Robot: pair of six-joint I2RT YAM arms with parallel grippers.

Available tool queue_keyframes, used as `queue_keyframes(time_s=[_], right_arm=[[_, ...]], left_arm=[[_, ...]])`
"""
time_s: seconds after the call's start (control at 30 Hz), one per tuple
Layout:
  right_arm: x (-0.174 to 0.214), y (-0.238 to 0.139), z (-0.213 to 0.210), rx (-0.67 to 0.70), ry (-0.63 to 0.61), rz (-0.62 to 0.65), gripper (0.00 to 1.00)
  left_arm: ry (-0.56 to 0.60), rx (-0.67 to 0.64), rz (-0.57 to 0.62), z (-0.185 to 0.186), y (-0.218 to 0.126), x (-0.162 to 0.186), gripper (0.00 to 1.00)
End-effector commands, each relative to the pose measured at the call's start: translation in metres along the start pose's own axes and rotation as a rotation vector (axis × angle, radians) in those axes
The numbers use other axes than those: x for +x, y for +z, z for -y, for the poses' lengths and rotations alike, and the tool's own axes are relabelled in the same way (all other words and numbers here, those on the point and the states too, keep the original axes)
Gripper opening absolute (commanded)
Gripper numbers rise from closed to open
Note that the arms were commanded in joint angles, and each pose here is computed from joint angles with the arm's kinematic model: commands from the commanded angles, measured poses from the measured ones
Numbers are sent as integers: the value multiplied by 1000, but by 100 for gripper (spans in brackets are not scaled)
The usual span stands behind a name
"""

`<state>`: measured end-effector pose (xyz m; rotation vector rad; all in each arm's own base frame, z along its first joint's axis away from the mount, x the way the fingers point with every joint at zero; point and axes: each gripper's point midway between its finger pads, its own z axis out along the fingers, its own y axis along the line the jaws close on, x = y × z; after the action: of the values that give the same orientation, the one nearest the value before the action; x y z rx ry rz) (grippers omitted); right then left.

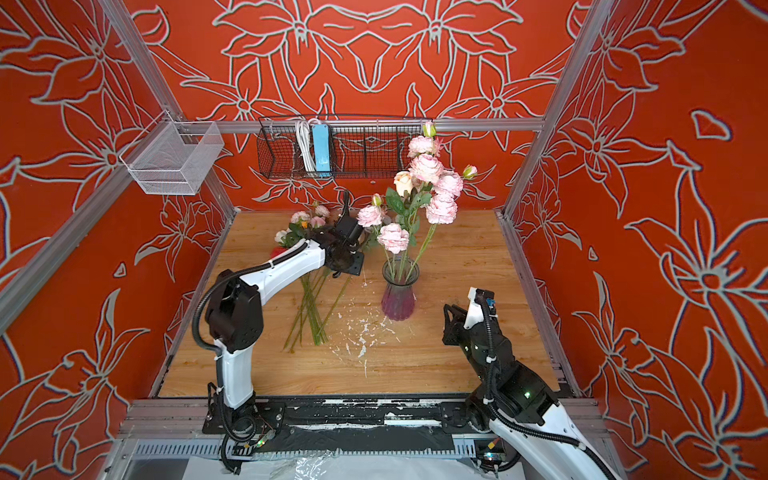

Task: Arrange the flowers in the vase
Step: 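Close the left gripper on a single stem among the loose flower bunches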

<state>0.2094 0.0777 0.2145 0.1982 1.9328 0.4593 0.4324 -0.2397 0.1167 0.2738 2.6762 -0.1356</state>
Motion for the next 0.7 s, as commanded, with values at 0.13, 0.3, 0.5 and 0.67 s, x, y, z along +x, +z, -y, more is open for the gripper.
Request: queue_keyframes(time_s=[0.13,0.3,0.5,0.67], right_arm=[[-2,-3,1,-13,58,30,24],[-6,-11,6,-8,54,50,24],[-4,-9,4,-11,38,35,24],[-3,-9,6,-10,48,42,24]], left_arm=[[51,-8,-102,1,64,0,51],[16,-54,-116,-14,79,8,49],[5,-49,-143,-19,87,25,40],[-7,16,-134,-10,71,30,38]])
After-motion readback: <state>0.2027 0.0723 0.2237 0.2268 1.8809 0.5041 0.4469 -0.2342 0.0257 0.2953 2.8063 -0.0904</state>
